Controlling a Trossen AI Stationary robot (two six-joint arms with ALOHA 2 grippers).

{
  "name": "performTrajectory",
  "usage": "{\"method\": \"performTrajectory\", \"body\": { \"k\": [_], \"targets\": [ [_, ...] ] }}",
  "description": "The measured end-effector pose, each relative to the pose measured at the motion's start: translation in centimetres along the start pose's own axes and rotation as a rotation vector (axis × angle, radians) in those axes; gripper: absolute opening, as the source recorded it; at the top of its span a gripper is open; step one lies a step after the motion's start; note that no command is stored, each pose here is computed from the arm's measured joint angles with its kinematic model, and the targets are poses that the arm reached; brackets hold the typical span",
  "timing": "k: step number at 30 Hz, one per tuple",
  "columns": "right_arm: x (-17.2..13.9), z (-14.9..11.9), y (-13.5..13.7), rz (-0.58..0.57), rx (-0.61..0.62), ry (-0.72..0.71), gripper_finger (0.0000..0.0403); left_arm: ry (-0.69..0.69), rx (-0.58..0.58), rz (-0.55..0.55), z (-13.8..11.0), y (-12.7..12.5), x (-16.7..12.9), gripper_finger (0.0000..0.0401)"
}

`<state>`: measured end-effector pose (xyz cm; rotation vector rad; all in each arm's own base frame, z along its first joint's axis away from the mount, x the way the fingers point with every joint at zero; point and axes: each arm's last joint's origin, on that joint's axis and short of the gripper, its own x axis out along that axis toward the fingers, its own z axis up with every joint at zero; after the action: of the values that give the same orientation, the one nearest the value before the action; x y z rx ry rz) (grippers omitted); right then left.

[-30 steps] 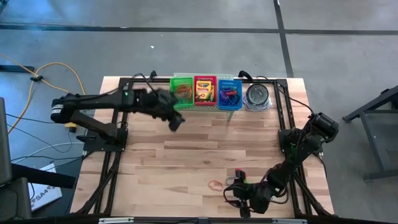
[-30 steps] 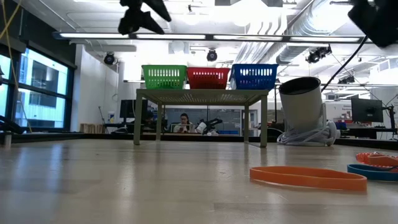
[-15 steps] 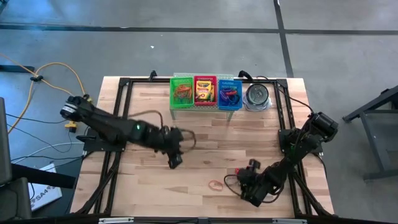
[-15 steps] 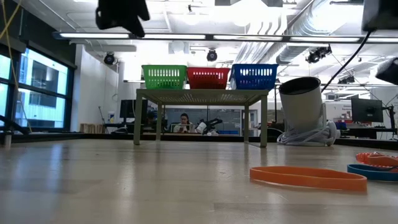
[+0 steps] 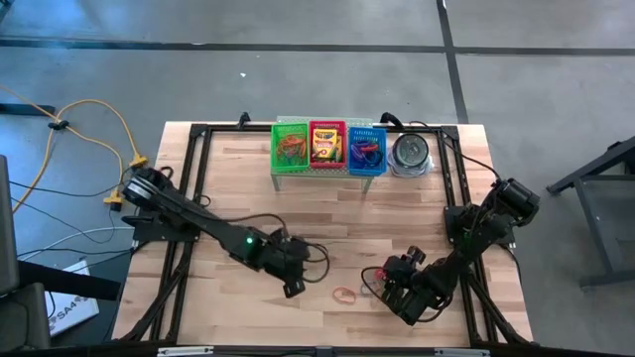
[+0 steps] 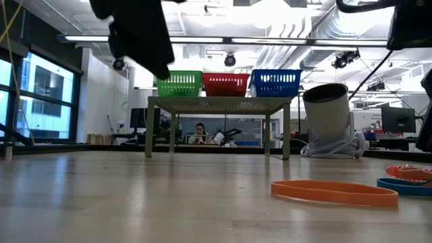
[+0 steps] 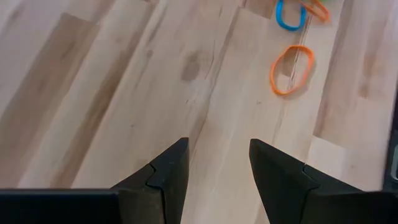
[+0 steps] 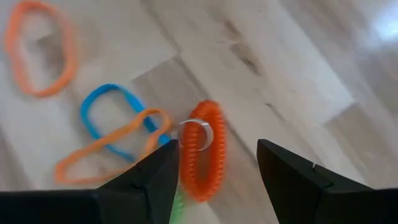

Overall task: Pick & Place Office Desk Supplies
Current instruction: Put the orange spring keychain into the blue bin on the shelf

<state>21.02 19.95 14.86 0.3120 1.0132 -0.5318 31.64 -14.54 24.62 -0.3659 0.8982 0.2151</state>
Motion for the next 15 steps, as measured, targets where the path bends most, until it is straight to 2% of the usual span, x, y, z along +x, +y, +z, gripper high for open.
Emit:
{"method": "performTrajectory", "body": {
  "k": [6, 15],
  "targets": [
    [0.5, -0.6, -1.0, -0.059, 0.065, 0.023, 0.0205, 0.045, 0.011, 0.036, -0.6, 0.0, 2.6, 0.0163],
    [2.4, -1.9, -1.6, 0.052, 0.087, 0.017, 0.0205, 0.050, -0.016, 0.008, 0.0, 0.4, 3.1, 0.0163]
  ]
}}
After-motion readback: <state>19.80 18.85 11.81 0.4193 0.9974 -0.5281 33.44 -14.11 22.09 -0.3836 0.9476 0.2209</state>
